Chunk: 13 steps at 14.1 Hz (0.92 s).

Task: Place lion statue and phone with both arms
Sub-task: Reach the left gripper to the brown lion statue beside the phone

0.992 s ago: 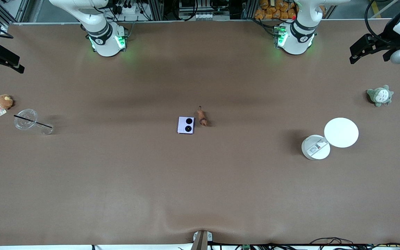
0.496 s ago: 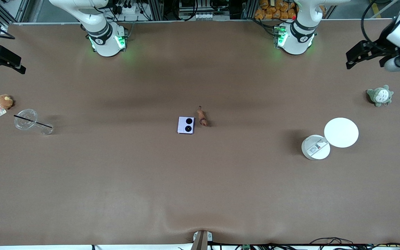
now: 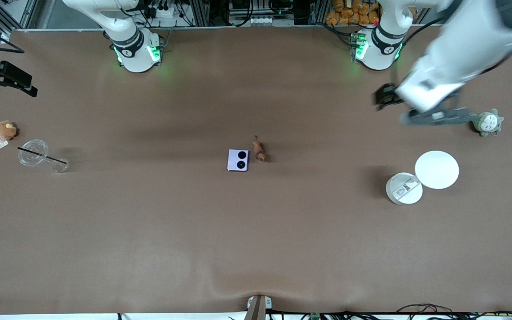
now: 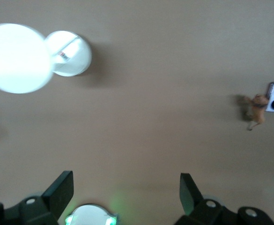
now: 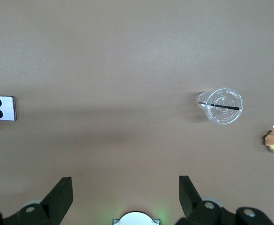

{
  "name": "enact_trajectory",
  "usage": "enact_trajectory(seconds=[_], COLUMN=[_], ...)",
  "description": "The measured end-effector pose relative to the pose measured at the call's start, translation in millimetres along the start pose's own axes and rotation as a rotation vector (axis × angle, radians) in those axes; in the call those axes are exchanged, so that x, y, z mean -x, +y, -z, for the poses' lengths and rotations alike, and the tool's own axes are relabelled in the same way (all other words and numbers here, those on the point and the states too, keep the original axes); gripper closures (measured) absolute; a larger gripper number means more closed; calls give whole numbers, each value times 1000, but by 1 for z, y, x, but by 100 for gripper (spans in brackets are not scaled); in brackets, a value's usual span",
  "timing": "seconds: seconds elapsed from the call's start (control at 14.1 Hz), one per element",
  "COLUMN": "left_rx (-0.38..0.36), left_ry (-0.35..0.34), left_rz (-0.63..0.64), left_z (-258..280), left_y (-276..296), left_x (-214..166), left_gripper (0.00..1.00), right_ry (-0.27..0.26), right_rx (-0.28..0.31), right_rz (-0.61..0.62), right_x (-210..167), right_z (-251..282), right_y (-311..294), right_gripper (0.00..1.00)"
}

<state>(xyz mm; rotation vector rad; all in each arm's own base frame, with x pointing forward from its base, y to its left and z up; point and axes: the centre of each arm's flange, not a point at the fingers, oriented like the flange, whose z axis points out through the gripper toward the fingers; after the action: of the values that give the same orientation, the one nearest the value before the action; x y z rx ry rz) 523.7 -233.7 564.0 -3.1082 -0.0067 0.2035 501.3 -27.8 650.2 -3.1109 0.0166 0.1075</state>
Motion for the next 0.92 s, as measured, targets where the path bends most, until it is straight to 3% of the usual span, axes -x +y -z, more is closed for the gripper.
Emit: enact_trajectory(seconds=[0.5,0.92], left_rx=[82,65], left_ry=[34,75], left_rz=[195,331], left_z=[-127,-248], left_y=[168,253], left_x=[-6,-8], left_gripper=[0,0], right_ry=[-6,-9], right_rx=[0,0], right_rz=[0,3], right_x=[-2,-3], right_z=[-3,-4], right_y=[0,-2], right_gripper=[0,0])
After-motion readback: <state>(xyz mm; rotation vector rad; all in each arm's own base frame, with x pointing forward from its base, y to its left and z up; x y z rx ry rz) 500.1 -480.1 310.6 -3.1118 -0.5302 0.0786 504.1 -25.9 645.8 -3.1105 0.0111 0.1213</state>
